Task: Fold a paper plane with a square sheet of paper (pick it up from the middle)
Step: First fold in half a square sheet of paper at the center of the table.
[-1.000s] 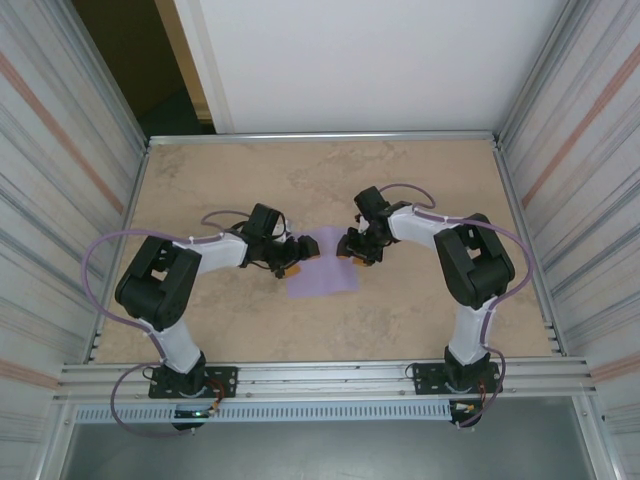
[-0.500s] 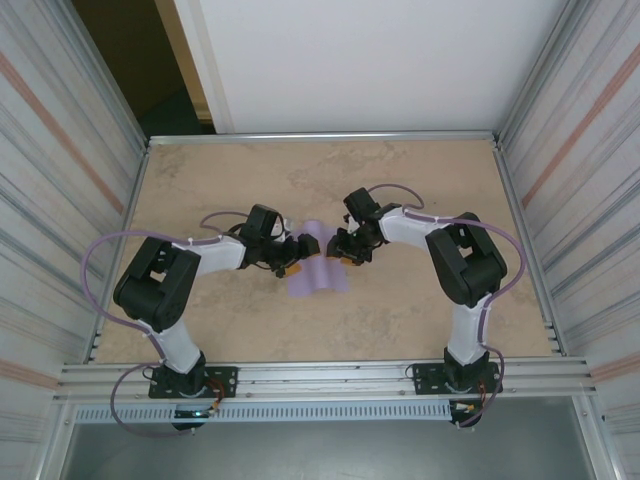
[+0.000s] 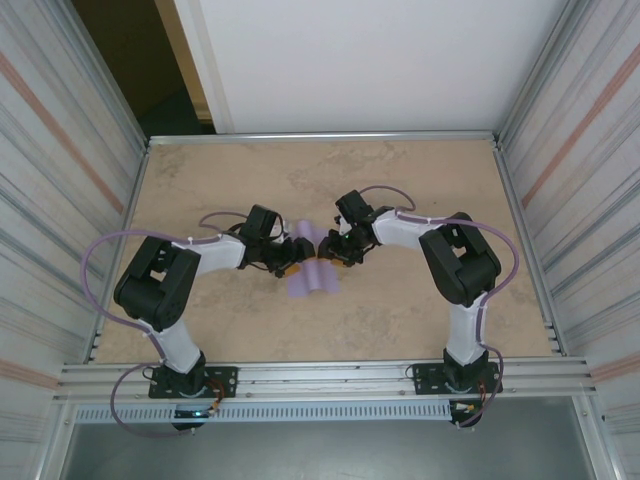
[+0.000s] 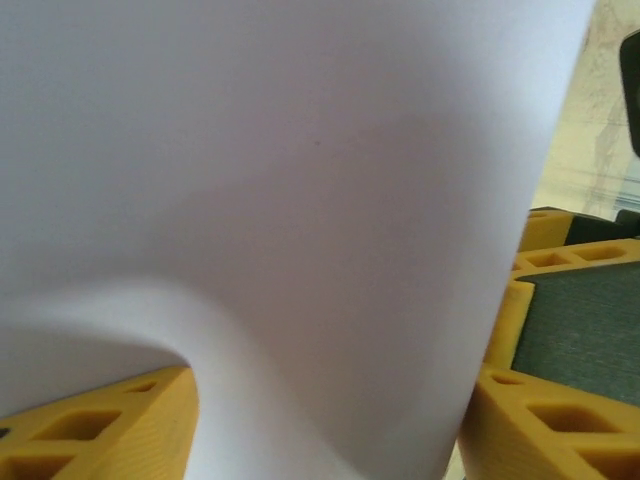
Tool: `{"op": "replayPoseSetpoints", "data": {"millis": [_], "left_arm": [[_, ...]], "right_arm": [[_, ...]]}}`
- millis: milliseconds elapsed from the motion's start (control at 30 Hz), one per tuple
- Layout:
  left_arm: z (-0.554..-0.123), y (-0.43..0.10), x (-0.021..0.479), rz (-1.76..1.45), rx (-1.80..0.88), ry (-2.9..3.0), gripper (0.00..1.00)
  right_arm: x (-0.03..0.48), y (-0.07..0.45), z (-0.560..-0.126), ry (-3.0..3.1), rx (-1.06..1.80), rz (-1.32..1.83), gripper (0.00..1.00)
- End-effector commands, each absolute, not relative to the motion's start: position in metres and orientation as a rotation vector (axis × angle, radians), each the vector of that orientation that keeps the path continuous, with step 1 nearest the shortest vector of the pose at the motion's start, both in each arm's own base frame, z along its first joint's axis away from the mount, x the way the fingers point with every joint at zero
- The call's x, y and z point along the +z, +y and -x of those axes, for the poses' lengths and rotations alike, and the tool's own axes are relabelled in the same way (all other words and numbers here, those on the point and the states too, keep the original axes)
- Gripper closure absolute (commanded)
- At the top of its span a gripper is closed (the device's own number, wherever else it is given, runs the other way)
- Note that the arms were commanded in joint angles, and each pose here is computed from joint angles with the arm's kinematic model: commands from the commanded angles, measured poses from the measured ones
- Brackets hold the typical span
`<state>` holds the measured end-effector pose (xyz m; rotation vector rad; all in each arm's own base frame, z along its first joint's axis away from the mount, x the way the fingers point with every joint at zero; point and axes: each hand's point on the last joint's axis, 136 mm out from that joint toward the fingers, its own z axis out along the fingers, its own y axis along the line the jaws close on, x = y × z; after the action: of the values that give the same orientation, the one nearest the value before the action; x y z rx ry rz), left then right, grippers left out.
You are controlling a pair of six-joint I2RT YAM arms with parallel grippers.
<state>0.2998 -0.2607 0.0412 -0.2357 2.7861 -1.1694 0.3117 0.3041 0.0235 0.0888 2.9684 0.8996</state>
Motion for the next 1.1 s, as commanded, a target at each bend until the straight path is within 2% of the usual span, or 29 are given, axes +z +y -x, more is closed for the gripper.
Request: {"op": "replayPoseSetpoints", "data": {"millis": [0,367,533,900,1067], "left_arm": [[-0.304,-0.258,0.044,0.21,-1.133,2.79,0.38],[-0.315,-0.253,0.058,0.145,-1.135,2.728,0.66],[-0.319,-0.256,0.091,0.061,-1.17,2.637,0.73],[-0.31,-0.272,0.196,-0.009,-1.432,2.378,0.76],[-0.306,-0.29,0.229,-0.044,-1.558,2.303,0.76]], "right_arm": [[-0.004,0.292,-0.29,3.072,0.814,-0.16,0.61],[0.057,0.266,-0.318,2.766,1.013,-0.295,0.58],[0.09,0.238,-0.321,2.617,1.079,-0.352,0.47],[0.15,0.182,-0.298,2.423,1.208,-0.413,0.27],[0.17,0.168,-0.289,2.358,1.291,-0.458,0.2]]}}
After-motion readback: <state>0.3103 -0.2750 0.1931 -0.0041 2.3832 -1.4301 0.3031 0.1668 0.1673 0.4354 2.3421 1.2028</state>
